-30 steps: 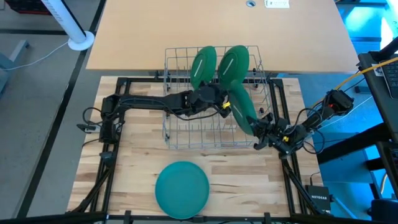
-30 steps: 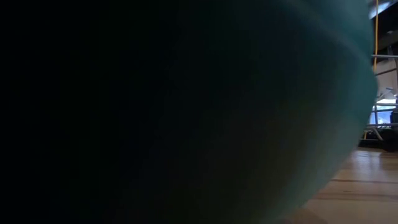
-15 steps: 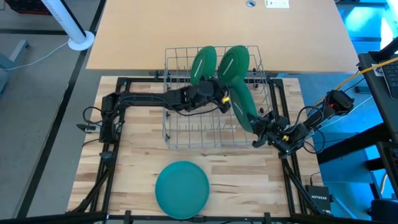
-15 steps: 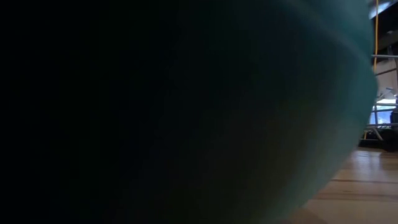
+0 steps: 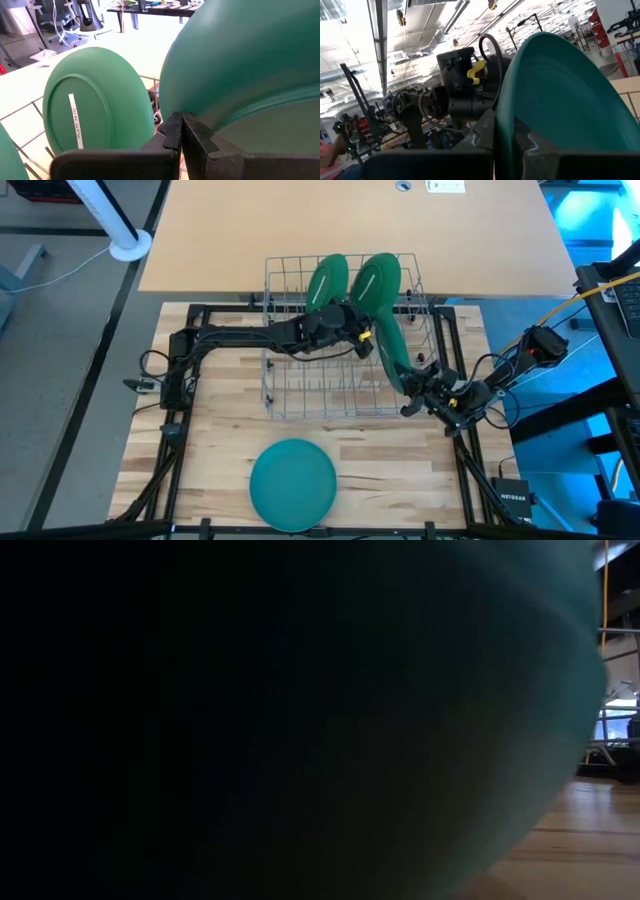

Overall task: Sort dishes
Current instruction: Put the green plate in the dish rack

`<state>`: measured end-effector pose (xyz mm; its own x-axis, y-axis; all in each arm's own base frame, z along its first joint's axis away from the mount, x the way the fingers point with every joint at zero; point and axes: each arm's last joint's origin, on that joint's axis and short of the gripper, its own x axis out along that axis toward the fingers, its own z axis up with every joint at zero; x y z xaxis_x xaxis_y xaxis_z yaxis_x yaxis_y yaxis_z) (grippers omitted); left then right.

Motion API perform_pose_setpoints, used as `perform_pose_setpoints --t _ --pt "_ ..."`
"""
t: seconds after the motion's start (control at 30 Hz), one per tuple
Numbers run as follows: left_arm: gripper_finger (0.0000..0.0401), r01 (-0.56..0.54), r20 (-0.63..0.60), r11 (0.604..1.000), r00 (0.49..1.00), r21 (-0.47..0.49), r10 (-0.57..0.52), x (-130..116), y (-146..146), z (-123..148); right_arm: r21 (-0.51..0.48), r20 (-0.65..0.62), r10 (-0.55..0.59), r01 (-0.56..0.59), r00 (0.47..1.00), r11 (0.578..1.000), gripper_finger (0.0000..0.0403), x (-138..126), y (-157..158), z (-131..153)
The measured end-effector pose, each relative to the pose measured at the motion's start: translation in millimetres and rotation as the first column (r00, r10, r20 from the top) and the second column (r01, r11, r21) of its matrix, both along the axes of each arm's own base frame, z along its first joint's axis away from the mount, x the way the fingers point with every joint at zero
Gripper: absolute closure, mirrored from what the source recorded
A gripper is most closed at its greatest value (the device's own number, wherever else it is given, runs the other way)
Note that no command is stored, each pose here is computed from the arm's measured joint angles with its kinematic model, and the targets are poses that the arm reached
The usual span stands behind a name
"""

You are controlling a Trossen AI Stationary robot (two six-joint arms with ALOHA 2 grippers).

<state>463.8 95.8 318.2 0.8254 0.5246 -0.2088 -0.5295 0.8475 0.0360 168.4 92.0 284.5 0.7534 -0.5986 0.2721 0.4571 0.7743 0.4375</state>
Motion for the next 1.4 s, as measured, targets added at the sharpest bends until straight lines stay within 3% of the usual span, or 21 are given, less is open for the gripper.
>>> perform_pose_setpoints --t 0.77,1.03,1.4 --pt "0.0401 0.012 -0.031 0.999 0.999 0.046 -0.010 3.3 1.5 -5.6 0.042 0.005 -0.010 0.010 1.000 0.999 0.0389 8.9 3.2 -4.1" --pt "0.0401 0.011 -0.022 0.999 1.000 0.050 -0.010 2.3 1.4 -2.6 -0.002 -0.011 -0.034 0.034 0.999 0.999 0.0389 11.9 5.3 10.1" --pt "0.0401 0.018 -0.049 0.998 0.999 0.067 -0.015 2.0 0.9 -3.8 0.000 -0.022 -0.020 0.020 1.000 1.000 0.0389 18.9 10.5 1.6"
